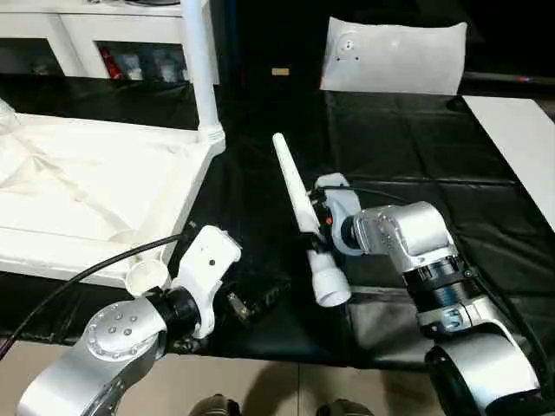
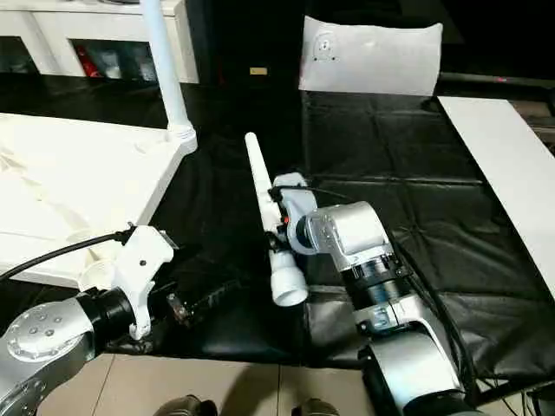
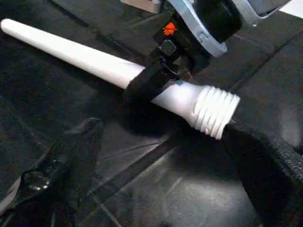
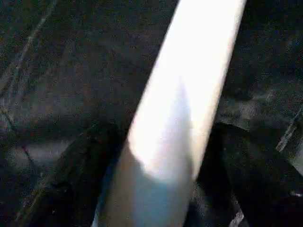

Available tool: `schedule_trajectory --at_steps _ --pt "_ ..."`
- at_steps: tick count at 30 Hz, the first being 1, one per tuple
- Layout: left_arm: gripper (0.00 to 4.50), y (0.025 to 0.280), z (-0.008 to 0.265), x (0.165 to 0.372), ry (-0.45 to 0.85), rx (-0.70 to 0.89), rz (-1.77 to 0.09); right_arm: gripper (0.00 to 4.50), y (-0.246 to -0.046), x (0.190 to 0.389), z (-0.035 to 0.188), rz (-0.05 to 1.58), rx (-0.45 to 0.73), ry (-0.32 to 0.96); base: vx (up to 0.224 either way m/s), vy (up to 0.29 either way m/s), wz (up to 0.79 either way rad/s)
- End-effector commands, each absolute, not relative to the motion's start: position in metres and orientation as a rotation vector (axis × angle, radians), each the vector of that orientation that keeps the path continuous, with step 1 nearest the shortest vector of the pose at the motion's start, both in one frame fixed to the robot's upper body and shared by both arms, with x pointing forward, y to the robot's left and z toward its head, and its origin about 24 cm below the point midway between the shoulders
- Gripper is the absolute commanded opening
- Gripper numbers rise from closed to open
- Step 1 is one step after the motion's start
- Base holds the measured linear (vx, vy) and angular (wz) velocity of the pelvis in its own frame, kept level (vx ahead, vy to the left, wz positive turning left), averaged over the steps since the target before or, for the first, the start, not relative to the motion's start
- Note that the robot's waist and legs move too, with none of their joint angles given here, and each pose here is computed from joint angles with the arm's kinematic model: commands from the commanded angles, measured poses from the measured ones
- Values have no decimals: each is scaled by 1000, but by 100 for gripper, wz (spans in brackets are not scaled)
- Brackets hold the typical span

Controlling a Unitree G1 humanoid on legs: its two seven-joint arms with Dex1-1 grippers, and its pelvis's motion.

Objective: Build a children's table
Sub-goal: Pick table leg

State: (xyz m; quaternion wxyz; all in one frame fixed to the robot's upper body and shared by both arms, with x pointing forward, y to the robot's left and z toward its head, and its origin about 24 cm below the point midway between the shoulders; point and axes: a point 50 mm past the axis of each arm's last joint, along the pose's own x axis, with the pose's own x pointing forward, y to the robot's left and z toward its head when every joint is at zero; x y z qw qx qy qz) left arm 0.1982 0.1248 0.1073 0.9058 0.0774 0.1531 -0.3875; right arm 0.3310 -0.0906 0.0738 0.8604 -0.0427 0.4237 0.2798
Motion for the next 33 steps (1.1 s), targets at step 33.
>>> schedule_trajectory --at_steps 33 --pt "450 134 122 233 166 119 -605 184 -141 321 111 540 250 445 0 0 0"
